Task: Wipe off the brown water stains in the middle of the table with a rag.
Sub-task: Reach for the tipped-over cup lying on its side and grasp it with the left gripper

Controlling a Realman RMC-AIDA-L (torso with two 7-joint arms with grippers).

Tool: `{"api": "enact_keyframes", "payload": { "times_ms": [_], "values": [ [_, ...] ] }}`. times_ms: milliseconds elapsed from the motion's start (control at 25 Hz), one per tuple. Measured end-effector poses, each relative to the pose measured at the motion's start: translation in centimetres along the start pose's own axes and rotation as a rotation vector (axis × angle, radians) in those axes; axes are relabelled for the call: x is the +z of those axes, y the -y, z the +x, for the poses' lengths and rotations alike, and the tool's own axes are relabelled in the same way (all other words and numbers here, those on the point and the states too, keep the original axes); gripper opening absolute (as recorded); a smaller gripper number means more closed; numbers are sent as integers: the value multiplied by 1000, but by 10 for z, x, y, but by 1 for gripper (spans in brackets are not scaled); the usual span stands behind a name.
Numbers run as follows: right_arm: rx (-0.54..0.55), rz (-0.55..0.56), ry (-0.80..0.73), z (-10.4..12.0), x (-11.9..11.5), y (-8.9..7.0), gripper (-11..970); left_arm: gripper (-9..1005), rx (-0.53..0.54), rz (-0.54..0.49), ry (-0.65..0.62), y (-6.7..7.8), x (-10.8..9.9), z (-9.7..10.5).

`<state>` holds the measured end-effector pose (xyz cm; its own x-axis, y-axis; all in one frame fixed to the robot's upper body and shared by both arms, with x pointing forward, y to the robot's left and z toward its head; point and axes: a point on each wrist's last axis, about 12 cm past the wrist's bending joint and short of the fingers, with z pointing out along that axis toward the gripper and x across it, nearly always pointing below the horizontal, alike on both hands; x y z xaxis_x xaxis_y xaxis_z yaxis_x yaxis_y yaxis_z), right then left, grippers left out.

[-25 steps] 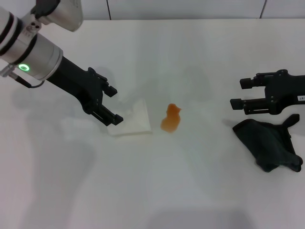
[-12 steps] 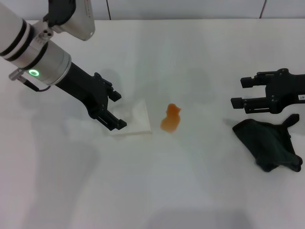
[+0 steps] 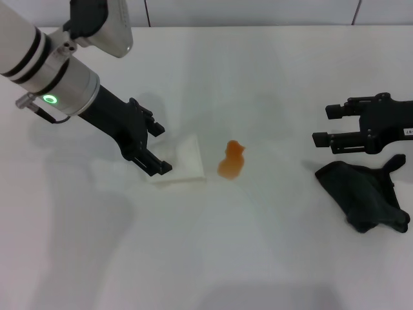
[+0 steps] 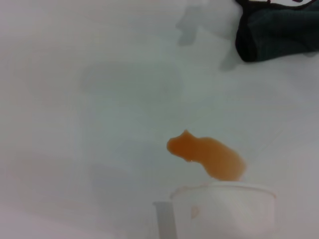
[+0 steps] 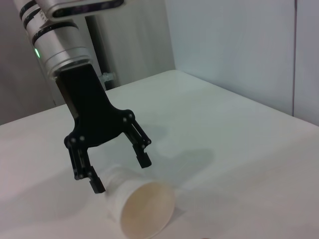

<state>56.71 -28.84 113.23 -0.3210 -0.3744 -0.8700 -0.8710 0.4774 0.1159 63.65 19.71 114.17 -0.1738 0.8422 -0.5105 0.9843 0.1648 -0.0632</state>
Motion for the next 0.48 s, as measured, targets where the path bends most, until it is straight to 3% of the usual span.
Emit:
{"api": "enact_keyframes", "payload": {
  "times_ms": [480],
  "values": [
    [-2,-1,-1,0,-1,0,708,886,25,0,-4,0,7,-7]
  ]
}}
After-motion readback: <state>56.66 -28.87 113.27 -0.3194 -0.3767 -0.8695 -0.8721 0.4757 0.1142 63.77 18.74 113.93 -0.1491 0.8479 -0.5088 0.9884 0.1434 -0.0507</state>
